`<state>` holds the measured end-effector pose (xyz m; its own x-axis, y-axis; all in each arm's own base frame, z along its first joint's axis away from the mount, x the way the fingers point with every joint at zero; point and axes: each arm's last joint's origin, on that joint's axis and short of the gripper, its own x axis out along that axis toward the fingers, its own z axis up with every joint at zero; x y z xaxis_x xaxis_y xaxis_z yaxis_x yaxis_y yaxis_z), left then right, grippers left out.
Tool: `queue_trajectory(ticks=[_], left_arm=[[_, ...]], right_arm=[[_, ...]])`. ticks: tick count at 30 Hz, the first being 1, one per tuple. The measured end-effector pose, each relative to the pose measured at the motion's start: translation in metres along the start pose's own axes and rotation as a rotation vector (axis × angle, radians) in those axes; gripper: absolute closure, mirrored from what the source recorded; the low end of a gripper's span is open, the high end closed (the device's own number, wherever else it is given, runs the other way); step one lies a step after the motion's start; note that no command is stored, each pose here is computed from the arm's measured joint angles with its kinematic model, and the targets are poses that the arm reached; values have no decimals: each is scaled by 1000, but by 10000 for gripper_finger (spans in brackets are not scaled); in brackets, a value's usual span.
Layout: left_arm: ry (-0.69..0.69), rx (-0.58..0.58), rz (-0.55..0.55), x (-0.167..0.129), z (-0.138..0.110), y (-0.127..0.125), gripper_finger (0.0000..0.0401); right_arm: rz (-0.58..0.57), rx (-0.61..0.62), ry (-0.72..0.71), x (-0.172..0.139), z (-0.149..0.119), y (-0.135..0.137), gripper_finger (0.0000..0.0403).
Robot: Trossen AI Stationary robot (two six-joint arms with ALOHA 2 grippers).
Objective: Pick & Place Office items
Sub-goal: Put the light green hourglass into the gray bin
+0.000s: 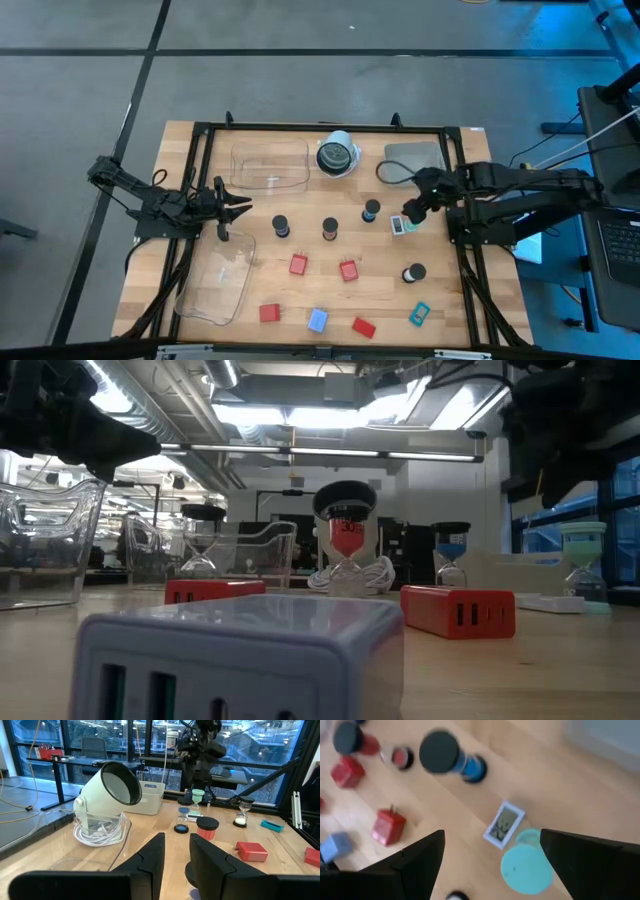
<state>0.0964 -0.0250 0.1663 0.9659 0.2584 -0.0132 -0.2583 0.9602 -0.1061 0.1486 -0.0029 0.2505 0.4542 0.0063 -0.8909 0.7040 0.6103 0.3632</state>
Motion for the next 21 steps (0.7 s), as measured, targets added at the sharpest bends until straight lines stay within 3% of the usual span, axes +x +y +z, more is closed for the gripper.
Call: queue_trajectory(ticks=[8, 21], left_arm=[[0, 1, 0, 0, 0, 0, 315], [0, 0, 1, 0, 0, 0, 315]], right_arm=[[-171, -78, 104, 20, -9, 6, 71], [-319, -160, 142, 39, -14, 11, 72]])
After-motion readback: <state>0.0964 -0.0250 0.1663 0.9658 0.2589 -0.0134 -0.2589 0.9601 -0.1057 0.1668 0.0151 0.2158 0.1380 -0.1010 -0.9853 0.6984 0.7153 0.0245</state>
